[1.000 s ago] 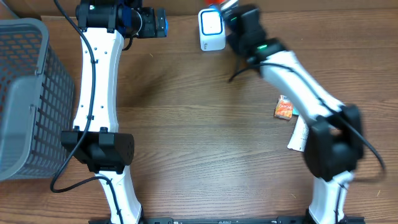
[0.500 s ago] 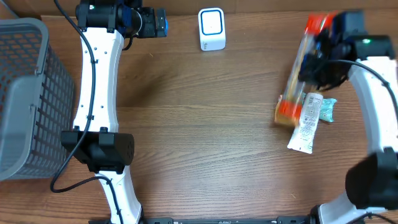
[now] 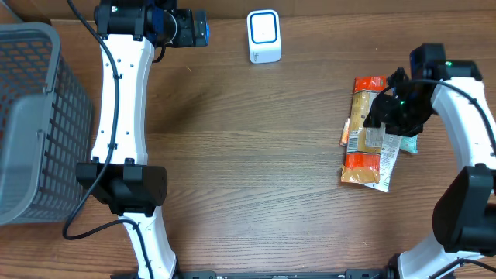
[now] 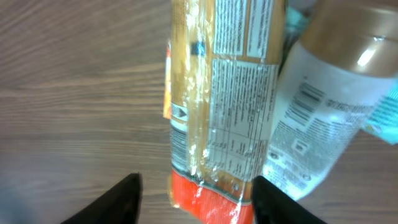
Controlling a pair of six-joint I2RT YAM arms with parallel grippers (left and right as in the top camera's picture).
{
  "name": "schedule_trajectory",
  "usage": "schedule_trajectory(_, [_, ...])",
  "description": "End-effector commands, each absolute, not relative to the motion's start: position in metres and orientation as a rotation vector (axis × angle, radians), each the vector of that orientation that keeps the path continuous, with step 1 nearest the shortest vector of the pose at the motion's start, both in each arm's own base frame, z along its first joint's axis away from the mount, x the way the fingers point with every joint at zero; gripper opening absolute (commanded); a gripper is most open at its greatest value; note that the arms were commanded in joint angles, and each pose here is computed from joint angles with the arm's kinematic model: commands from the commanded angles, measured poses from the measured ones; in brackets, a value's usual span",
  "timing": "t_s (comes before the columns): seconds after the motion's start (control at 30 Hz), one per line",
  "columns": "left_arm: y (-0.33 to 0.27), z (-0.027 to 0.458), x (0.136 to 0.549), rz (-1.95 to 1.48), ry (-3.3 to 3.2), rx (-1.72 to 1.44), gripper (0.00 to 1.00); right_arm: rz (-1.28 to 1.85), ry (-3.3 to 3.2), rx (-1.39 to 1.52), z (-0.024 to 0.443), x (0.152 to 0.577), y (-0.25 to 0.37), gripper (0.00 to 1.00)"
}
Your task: Scan the item barcode
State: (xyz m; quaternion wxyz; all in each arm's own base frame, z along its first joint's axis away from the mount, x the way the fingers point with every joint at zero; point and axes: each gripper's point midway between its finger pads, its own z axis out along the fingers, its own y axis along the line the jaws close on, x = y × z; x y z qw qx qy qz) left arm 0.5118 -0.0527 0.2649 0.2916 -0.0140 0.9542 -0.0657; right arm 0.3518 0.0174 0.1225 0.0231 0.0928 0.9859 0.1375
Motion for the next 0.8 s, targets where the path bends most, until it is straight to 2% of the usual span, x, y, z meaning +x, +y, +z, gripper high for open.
schedule_trajectory(0.0, [-0.053, 0.266, 0.513, -0.167, 2.539, -0.023, 1.00, 0.416, 2.832, 0.248, 0.206, 0.373, 0.017, 0.71])
schedule_trajectory(0.1, [-0.053, 0.266, 0.513, -0.167, 2.539, -0.023, 1.00, 0.422, 2.719, 0.263, 0.270, 0.369, 0.022, 0.79])
schedule_trajectory(0.17, [-0.053, 0.266, 0.513, -0.167, 2.539, -0.023, 1.00, 0.460, 2.652, 0.335, 0.305, 0.360, 0.028, 1.00])
schedule_trajectory(0.3, [-0.053, 0.266, 0.513, -0.167, 2.538, -0.023, 1.00, 0.514, 2.493, 0.390, 0.362, 0.350, 0.034, 1.00])
schedule_trajectory(0.43, [-0.053, 0.266, 0.513, -0.167, 2.539, -0.023, 1.00, 0.477, 2.476, 0.353, 0.371, 0.339, 0.031, 1.00])
schedule_trajectory(0.77, [-0.053, 0.266, 0.513, -0.167, 2.539, -0.023, 1.00, 0.171, 2.343, 0.492, 0.394, 0.323, -0.014, 1.00])
